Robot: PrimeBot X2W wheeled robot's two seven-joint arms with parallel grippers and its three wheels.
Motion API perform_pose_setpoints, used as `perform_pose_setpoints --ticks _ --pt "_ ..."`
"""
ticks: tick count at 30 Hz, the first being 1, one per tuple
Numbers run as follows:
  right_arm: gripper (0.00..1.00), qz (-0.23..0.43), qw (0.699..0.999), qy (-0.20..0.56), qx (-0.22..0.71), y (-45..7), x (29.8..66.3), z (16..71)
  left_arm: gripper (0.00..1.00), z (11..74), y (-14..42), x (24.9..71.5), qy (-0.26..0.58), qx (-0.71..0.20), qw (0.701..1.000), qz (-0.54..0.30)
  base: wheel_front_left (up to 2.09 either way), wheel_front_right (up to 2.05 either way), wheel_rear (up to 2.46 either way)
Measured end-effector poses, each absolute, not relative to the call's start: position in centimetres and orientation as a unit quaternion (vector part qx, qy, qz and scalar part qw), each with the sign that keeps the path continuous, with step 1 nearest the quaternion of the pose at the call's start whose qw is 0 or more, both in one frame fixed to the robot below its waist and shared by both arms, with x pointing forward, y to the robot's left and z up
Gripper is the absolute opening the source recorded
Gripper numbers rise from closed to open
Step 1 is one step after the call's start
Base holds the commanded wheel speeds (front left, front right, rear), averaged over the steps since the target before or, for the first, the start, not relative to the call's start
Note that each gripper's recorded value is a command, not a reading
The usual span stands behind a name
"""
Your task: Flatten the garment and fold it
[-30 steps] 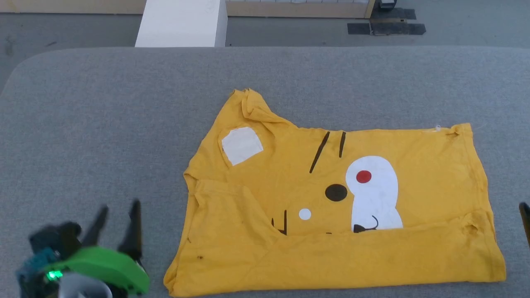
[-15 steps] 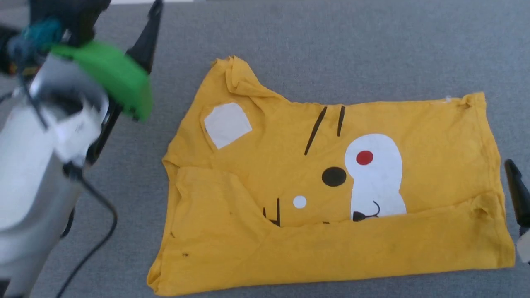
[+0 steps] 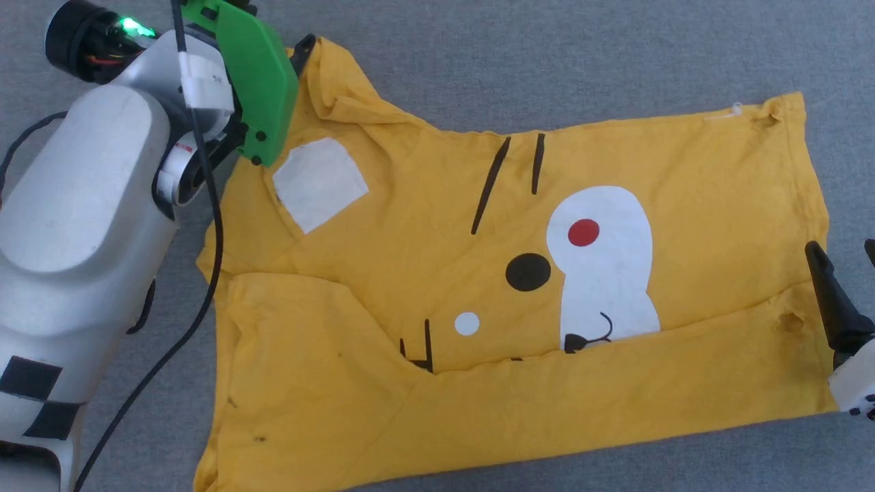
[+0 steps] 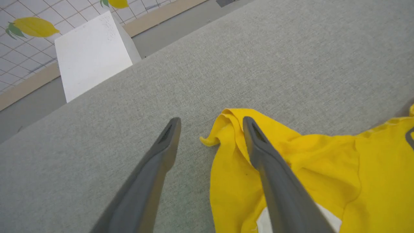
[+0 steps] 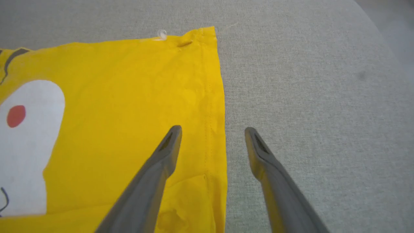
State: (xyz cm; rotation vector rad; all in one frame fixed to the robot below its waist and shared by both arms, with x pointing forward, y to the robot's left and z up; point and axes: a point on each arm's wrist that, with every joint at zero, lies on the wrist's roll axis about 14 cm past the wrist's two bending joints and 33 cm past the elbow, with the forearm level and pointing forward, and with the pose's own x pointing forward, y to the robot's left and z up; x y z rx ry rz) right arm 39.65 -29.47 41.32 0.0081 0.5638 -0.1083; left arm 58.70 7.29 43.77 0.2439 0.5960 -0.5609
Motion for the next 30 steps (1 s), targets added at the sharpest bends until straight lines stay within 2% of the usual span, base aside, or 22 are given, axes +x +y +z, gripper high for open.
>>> perform_pose_setpoints --ticks 7,8,9,15,24,27,30 --pt "1.0 -0.069 0.952 0.297 0.001 -30.5 39.2 39.9 1.0 38.9 7.1 58.3 0.358 0.1 0.887 -0.272 0.0 0.0 0.0" --pt "1.0 -0.071 0.952 0.299 0.0 -30.7 39.2 39.9 0.07 38.0 7.2 57.9 0.374 0.099 0.881 -0.272 0.0 0.0 0.0" --pt "1.0 -0.072 0.952 0.298 -0.001 -30.8 39.3 39.9 0.0 37.6 7.1 57.8 0.378 0.097 0.879 -0.274 0.0 0.0 0.0" --pt "1.0 -0.067 0.956 0.284 -0.013 -31.1 40.3 40.8 0.0 37.8 6.9 57.4 0.378 0.079 0.879 -0.279 0.0 0.0 0.0" --pt "1.0 -0.015 0.977 0.207 -0.055 -30.6 46.5 47.7 0.0 39.6 7.7 56.2 0.347 0.07 0.896 -0.269 0.0 0.0 0.0" --pt "1.0 -0.003 0.973 0.224 -0.056 -30.6 48.1 48.2 0.0 40.5 7.6 56.0 0.335 0.065 0.901 -0.267 0.0 0.0 0.0" --pt "1.0 0.003 0.961 0.272 -0.057 -30.6 49.0 46.8 0.0 40.9 8.1 55.8 0.332 0.066 0.904 -0.262 0.0 0.0 0.0"
